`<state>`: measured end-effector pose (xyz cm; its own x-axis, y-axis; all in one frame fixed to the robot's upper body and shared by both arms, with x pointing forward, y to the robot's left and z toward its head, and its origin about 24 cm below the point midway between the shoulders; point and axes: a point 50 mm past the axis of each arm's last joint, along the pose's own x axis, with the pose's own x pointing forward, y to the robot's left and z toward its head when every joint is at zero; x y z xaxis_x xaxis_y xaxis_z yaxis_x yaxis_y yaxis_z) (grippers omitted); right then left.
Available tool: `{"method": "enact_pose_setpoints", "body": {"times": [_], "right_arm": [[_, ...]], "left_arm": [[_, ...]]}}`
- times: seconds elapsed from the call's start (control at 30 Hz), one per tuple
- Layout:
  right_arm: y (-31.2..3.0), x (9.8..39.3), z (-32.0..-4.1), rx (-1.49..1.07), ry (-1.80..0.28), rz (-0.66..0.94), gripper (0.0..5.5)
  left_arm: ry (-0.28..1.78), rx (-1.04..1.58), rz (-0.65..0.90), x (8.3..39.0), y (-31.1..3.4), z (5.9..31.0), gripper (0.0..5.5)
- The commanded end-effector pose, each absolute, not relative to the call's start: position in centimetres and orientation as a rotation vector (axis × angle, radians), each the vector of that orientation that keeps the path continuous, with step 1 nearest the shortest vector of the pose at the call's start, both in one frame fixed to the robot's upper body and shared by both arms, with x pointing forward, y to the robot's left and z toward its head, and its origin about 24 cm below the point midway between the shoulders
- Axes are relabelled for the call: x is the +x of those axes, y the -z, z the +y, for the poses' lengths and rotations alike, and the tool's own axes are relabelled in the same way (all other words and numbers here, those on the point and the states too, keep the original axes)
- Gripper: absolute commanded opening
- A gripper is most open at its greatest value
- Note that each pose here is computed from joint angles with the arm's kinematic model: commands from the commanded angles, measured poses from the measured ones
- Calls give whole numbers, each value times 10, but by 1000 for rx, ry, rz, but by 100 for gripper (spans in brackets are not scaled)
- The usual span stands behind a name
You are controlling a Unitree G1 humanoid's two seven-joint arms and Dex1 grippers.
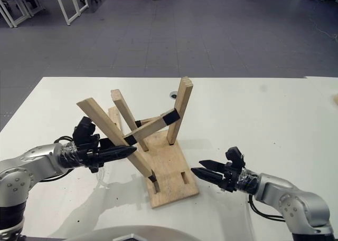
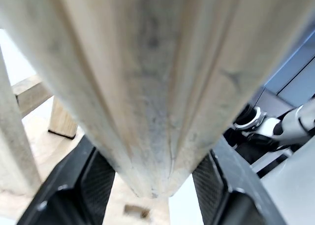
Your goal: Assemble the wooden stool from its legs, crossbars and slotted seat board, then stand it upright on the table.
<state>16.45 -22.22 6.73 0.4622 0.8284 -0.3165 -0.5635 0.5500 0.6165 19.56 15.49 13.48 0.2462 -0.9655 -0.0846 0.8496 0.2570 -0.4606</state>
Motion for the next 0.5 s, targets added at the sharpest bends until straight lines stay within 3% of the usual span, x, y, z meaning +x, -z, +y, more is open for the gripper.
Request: {"method": "enact_pose_setpoints", "body": {"times": [0.03, 0.27, 0.5], "right_arm": [[-65, 164, -211, 445, -891, 615, 386], [-66, 170, -209, 411, -922, 624, 386], [-62, 159, -201, 400, -978, 674, 386]], "left_arm": [[1280, -253, 456, 192, -110, 149, 205], [1268, -256, 476, 189, -84, 142, 205], [1256, 26, 385, 206, -92, 147, 205]]}}
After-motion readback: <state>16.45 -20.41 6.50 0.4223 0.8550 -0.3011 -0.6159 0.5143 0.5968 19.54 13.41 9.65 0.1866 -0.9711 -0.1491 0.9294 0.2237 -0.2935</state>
